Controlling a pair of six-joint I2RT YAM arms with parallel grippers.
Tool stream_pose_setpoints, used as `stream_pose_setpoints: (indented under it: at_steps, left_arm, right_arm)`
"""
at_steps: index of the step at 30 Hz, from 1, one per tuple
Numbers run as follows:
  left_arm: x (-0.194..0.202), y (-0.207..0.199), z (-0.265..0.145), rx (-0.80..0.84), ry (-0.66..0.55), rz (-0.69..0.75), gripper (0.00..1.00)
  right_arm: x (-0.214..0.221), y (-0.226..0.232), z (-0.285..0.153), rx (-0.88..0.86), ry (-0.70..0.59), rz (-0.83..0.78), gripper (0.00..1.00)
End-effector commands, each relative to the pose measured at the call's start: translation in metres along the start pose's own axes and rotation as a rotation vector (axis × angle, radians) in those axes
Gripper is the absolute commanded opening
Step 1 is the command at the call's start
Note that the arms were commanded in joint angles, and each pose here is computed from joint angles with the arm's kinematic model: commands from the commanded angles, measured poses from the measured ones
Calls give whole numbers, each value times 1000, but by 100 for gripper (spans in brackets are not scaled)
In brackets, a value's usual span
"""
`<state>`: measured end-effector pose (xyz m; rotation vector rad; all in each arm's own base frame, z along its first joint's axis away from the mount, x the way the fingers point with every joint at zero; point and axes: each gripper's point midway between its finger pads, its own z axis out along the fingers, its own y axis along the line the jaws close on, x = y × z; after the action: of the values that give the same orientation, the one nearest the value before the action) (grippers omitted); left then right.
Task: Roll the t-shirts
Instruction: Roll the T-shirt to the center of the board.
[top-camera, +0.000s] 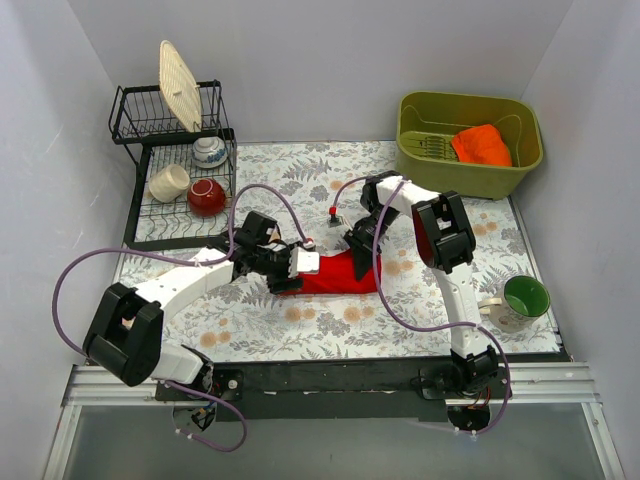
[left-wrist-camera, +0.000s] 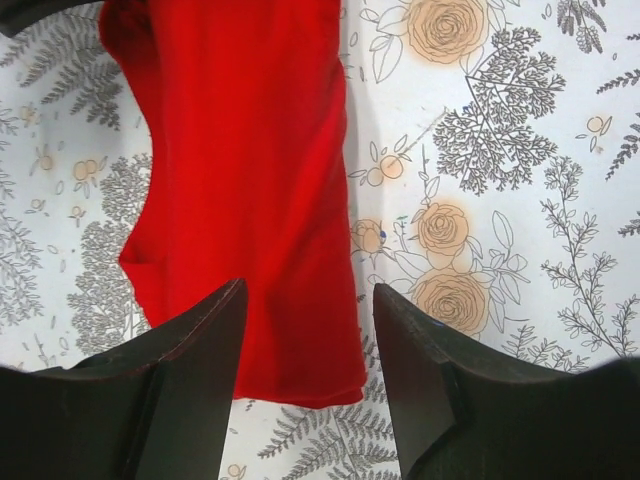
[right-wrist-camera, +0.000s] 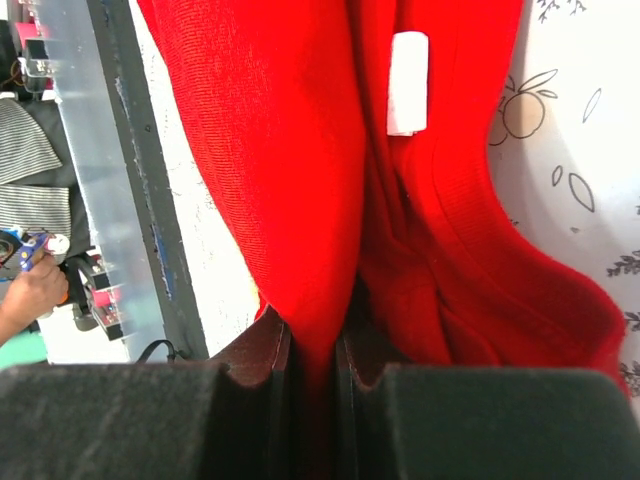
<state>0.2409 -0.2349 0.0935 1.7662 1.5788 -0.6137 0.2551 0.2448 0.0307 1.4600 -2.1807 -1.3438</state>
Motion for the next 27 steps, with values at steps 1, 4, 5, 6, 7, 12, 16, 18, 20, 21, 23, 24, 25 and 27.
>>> stream_pose_setpoints:
  at_steps: [1, 4, 5, 6, 7, 12, 16, 18, 20, 21, 23, 24, 25, 27]
  left_arm:
    - [-2, -11, 4, 3, -21, 36, 52]
    - [12, -22, 11, 12, 3, 53, 53]
    - [19, -22, 13, 3, 25, 58, 54]
    - [22, -22, 18, 4, 32, 67, 54]
    - [27, -22, 20, 1, 43, 66, 54]
    - [60, -26, 32, 3, 155, 34, 52]
    - [73, -34, 33, 16, 196, 19, 29]
    - [76, -39, 34, 41, 215, -2, 14]
    - [79, -41, 35, 57, 231, -26, 5]
    - [77, -40, 35, 58, 233, -35, 2]
    - [71, -38, 33, 49, 220, -73, 0]
    - [67, -38, 33, 52, 213, -91, 0]
    - [61, -35, 32, 51, 198, -101, 0]
    - [49, -41, 30, 95, 165, -155, 0]
  right_arm:
    - [-3, -32, -4, 111, 35, -120, 1]
    - [0, -34, 1, 101, 48, -119, 1]
    - [1, -35, 3, 96, 52, -116, 1]
    - [1, -35, 4, 93, 53, -116, 1]
    - [1, -36, 6, 89, 55, -117, 1]
    - [0, -39, 8, 81, 50, -122, 1]
    - [-11, -35, -1, 107, 29, -165, 73]
    - [-20, -28, -12, 134, 9, -190, 99]
    - [-31, -19, -28, 175, -16, -231, 99]
    - [-32, -16, -34, 194, -17, -239, 99]
    - [-39, -4, -55, 244, -46, -274, 99]
    - [-40, 1, -62, 263, -56, -285, 99]
    - [-41, 3, -73, 292, -66, -293, 98]
    - [-50, 18, -99, 385, -111, -367, 99]
